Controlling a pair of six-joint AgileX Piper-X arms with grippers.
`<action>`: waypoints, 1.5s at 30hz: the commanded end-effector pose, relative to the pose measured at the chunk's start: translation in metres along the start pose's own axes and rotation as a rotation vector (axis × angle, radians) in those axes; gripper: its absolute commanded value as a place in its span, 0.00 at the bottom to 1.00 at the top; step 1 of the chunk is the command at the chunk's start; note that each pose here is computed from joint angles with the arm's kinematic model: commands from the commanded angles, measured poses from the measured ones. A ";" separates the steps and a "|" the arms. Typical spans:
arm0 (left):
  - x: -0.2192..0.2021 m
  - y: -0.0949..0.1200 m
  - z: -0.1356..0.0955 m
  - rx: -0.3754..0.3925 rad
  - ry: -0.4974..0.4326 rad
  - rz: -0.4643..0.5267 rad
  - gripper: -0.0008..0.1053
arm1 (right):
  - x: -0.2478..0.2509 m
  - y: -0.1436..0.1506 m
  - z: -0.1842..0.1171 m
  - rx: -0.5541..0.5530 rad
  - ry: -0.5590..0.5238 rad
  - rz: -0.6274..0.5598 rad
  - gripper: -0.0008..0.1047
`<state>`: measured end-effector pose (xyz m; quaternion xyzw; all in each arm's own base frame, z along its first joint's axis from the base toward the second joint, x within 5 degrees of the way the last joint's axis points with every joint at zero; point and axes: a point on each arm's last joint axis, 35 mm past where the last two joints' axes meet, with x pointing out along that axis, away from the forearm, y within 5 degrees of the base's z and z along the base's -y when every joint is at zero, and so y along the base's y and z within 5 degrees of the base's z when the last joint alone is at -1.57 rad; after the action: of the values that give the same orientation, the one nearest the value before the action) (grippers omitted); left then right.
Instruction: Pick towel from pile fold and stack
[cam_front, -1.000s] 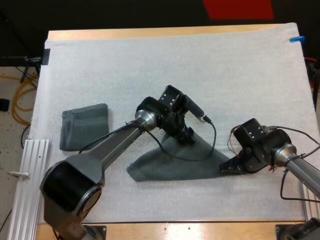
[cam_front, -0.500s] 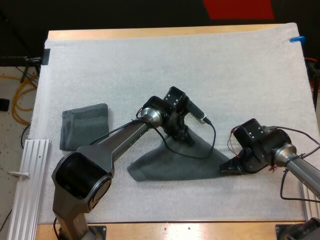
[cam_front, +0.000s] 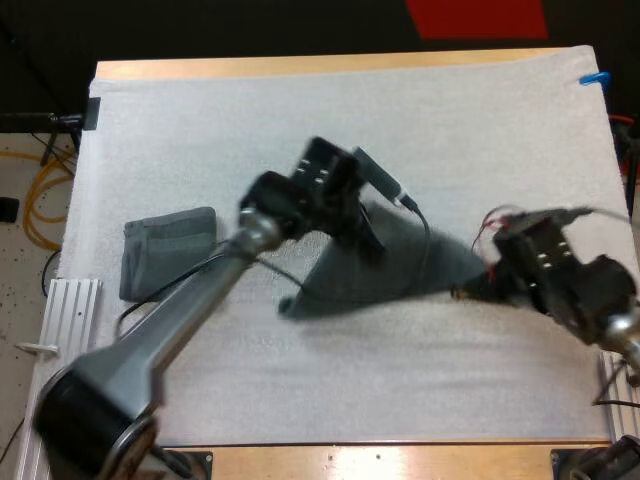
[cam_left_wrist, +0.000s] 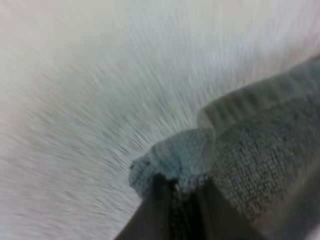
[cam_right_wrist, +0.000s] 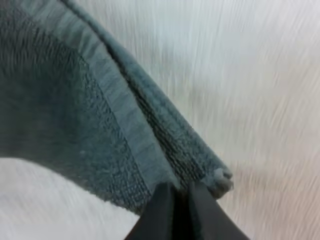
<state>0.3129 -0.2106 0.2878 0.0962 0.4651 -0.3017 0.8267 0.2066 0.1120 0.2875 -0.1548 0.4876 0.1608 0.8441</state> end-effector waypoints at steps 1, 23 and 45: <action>-0.025 0.000 0.005 -0.001 -0.061 0.004 0.01 | -0.022 -0.005 0.012 0.010 -0.098 -0.040 0.01; -0.128 -0.022 -0.041 -0.035 -0.027 -0.259 0.01 | -0.082 -0.002 0.012 -0.069 -0.131 0.262 0.01; -0.037 0.030 -0.070 -0.274 -0.327 -0.149 0.01 | 0.070 0.015 0.079 -0.016 -0.076 0.166 0.01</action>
<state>0.2644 -0.1408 0.2711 -0.0971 0.3851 -0.3104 0.8637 0.2910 0.1669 0.2558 -0.1180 0.4806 0.2416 0.8347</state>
